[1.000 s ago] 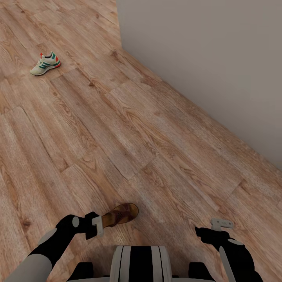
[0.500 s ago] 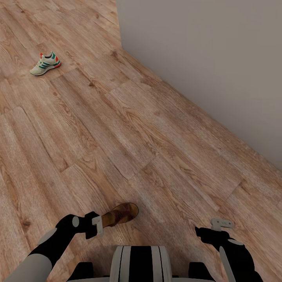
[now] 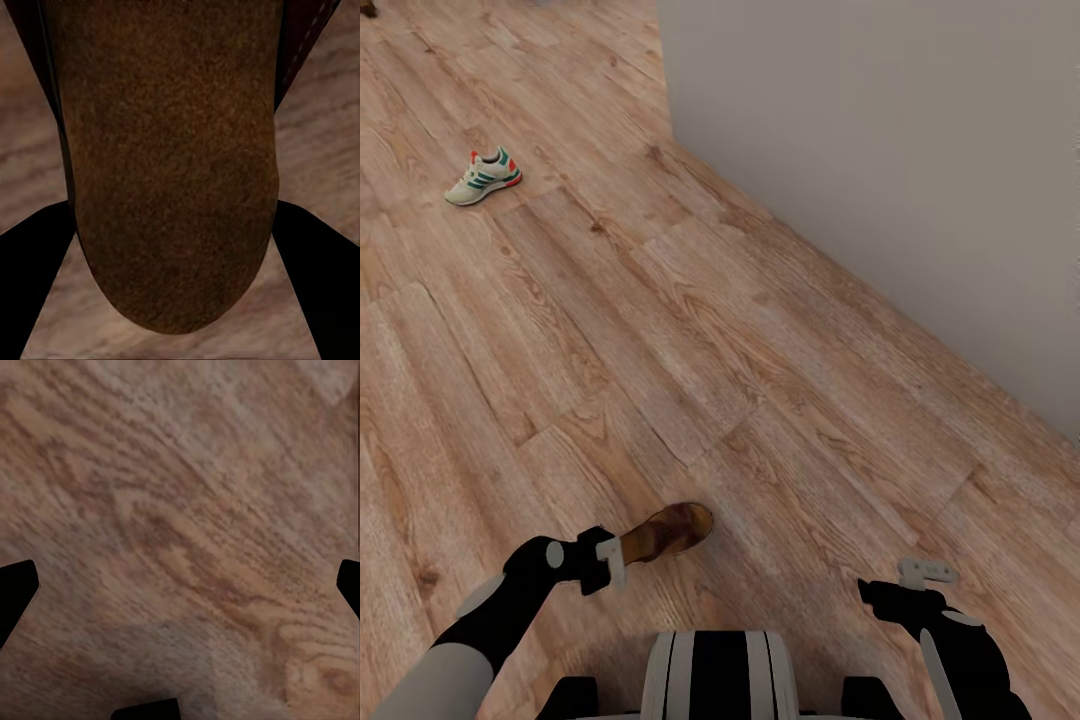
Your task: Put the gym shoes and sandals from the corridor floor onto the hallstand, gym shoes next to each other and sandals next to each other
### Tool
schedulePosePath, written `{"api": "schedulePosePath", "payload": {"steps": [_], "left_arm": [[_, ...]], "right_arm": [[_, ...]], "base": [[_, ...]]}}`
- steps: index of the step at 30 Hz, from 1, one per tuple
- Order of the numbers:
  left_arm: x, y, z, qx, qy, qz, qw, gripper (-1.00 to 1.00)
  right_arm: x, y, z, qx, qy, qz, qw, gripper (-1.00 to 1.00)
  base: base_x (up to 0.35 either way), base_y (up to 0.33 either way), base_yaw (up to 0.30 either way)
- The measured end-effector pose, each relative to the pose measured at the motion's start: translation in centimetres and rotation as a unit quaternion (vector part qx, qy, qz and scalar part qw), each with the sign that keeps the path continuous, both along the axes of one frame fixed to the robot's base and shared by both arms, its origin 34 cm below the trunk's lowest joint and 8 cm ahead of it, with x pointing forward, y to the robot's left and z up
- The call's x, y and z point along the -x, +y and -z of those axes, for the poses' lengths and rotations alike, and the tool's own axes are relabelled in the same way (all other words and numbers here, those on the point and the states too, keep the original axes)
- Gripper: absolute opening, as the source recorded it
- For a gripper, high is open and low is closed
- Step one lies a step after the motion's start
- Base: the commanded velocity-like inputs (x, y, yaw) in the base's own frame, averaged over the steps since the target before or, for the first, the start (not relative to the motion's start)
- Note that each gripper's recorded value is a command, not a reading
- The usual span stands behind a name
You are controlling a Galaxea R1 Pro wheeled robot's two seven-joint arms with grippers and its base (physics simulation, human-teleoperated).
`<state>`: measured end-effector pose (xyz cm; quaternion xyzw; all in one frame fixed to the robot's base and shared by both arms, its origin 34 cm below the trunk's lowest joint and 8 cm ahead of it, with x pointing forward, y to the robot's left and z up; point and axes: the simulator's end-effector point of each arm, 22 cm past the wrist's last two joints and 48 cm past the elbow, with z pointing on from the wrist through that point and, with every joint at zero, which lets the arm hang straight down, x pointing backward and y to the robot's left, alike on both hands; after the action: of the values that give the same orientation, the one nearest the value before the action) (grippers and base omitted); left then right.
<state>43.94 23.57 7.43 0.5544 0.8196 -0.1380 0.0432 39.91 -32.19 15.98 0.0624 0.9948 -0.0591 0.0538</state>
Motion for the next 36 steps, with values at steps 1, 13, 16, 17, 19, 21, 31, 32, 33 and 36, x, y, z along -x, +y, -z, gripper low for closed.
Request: {"api": "schedulePosePath", "payload": {"steps": [1,13,16,17,19,21,31,32,33,36], "left_arm": [[-0.6,0.0,-0.3,-0.002,-0.006,-0.001,1.0000,-1.00],[-9.7,0.1,-5.8,-0.027,-0.096,-0.036,0.9944,-1.00],[-11.4,0.5,-7.2,-0.037,-0.110,-0.054,0.9918,-1.00],[-11.8,0.5,-7.6,-0.039,-0.114,-0.059,0.9910,-1.00],[-12.8,0.5,-8.7,-0.038,-0.121,-0.079,0.9887,-1.00],[-13.7,0.7,-9.6,-0.032,-0.125,-0.109,0.9857,-1.00],[-18.6,7.7,-14.9,0.046,-0.158,-0.355,0.9203,-1.00],[-19.0,8.2,-15.4,0.057,-0.162,-0.374,0.9116,-1.00],[-19.2,8.3,-15.8,0.064,-0.164,-0.383,0.9069,-1.00],[-20.1,8.5,-17.2,0.090,-0.172,-0.410,0.8910,-1.00]], "right_arm": [[-0.1,0.0,-0.1,0.000,-0.002,0.000,1.0000,1.00],[-1.8,0.0,-1.9,0.000,-0.026,0.000,0.9997,1.00],[-2.2,0.1,-2.3,-0.002,-0.033,0.000,0.9995,1.00],[-2.3,0.1,-2.4,-0.002,-0.035,0.000,0.9994,1.00],[-2.6,0.2,-2.7,-0.002,-0.039,-0.001,0.9992,1.00],[-2.9,0.2,-3.1,-0.002,-0.043,-0.001,0.9991,1.00],[-4.6,-0.1,-4.9,0.004,-0.070,-0.007,0.9975,1.00],[-4.8,-0.1,-5.1,0.005,-0.073,-0.007,0.9973,1.00],[-4.9,-0.1,-5.3,0.005,-0.076,-0.007,0.9971,1.00],[-5.3,-0.1,-5.8,0.005,-0.083,-0.007,0.9965,1.00]], "base": [[0.000,0.000,0.000],[0.000,0.000,0.000],[0.000,0.000,0.000],[0.000,0.000,0.000],[0.000,0.000,0.000],[0.000,0.000,0.000],[0.000,0.000,0.000],[0.000,0.000,0.000],[0.000,0.000,0.000],[0.000,0.000,0.000]]}}
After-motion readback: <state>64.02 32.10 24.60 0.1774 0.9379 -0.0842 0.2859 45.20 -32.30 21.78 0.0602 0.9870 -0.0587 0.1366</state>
